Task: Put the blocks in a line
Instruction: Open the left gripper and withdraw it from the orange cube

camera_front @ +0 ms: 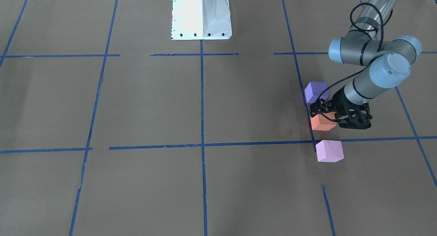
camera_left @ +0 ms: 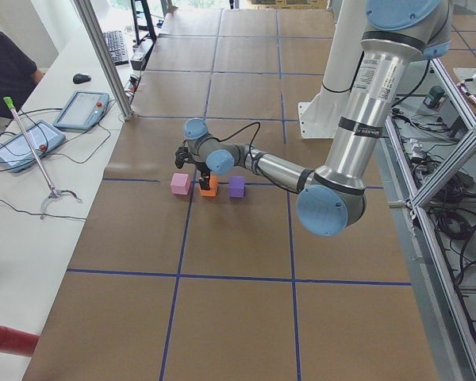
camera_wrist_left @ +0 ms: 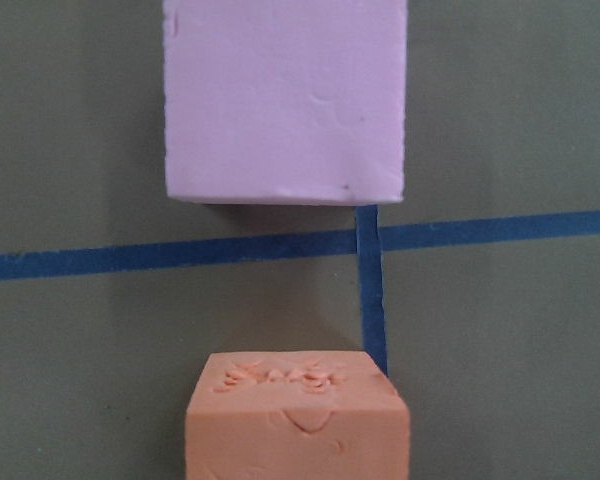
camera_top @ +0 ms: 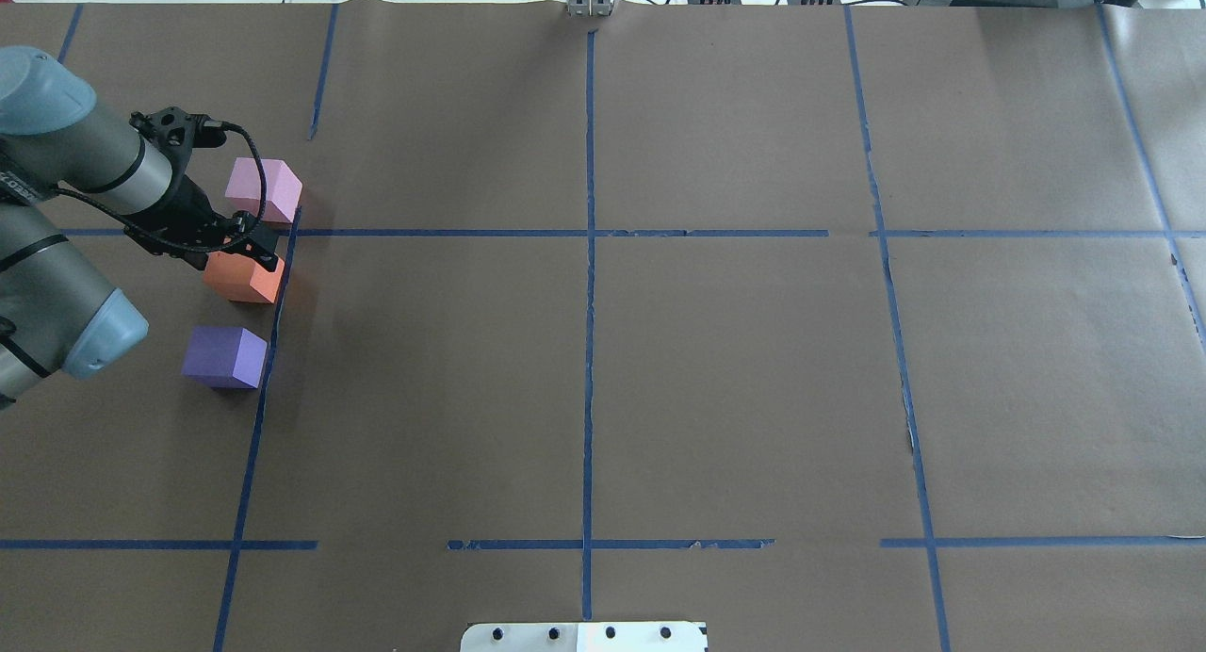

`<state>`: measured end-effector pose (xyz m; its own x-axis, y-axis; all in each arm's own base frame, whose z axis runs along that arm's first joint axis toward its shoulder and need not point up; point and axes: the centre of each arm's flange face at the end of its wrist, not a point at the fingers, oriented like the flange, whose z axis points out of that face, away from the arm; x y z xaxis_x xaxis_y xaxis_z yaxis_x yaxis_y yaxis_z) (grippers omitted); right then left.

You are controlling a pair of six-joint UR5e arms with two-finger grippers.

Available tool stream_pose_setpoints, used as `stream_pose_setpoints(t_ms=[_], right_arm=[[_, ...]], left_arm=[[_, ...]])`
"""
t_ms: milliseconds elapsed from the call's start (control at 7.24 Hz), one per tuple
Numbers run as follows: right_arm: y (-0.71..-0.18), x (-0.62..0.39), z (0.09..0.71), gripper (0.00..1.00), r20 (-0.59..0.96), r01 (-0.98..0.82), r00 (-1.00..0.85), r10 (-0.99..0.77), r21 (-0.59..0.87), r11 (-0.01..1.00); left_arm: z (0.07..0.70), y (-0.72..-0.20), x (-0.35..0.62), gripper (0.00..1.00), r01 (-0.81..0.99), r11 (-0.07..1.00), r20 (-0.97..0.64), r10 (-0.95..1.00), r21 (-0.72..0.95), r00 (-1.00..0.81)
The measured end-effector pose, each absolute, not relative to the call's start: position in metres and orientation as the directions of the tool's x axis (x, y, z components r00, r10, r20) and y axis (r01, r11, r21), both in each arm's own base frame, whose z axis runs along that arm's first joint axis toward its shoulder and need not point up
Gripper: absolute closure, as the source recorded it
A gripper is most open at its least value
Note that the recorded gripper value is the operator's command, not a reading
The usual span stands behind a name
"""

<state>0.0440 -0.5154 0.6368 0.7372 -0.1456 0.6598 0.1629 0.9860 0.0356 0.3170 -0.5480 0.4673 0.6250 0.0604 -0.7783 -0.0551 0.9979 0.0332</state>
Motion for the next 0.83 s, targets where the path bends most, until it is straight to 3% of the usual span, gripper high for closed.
stream_pose_setpoints(t_ms=[829], right_arm=[[-0.515,0.044,0.637,0.00,0.660,0.163,0.737,-0.146,0.036,0.986]], left_arm=[[0.440,-0.565,0.247,0.00,-0.013,0.997,-0.724,0.064,0.076,0.686]])
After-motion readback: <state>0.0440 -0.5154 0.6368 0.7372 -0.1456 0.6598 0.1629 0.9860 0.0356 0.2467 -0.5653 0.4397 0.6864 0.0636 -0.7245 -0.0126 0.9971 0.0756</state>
